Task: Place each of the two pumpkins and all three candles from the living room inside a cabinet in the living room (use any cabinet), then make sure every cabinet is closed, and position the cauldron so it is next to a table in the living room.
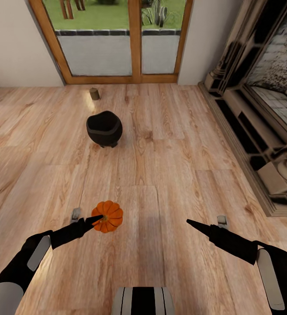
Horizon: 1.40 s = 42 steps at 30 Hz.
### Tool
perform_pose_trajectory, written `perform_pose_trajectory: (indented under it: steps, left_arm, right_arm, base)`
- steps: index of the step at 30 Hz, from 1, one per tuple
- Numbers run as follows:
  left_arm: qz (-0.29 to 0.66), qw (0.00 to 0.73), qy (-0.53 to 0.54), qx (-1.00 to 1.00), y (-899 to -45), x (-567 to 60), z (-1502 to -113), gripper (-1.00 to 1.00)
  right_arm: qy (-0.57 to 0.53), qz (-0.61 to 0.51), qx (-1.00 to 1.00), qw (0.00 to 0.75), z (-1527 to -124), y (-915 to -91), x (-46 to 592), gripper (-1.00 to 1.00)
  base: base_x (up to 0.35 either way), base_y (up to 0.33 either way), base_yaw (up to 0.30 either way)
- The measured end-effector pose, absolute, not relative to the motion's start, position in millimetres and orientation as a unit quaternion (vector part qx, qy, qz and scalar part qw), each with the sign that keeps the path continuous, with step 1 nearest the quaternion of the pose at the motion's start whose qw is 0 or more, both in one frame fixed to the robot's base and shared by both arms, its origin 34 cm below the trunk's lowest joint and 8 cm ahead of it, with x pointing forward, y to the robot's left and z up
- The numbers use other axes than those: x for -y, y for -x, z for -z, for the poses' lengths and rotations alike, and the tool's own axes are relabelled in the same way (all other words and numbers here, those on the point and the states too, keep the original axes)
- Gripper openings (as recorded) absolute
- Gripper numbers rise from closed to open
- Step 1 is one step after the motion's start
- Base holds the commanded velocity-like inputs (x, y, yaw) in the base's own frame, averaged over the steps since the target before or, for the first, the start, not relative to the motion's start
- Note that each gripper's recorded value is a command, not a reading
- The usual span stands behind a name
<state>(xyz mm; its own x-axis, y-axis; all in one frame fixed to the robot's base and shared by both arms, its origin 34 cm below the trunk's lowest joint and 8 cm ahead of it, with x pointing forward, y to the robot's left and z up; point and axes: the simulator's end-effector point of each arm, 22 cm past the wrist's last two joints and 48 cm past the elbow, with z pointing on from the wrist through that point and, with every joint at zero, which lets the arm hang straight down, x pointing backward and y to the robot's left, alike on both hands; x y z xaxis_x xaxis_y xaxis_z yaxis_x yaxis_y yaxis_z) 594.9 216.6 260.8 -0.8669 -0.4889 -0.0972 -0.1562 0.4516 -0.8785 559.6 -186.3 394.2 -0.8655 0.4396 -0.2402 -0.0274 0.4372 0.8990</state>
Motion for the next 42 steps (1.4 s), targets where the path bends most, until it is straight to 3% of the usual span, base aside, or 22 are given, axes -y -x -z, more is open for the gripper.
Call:
perform_pose_trajectory:
  steps: [16,42]
  left_arm:
    - [0.485,0.199,0.176,-0.833,-610.1,-220.8,-295.0,-1.00]
    - [0.492,0.230,0.156,-0.825,-623.4,-219.5,-337.2,-1.00]
  right_arm:
    - [-0.141,-0.498,-0.808,0.283,-428.4,-573.2,220.6,1.00]
    - [-0.124,-0.502,-0.798,0.309,-463.7,-576.3,218.8,1.00]
  base:
    - [0.000,0.000,0.000]
    - [0.004,0.000,0.000]
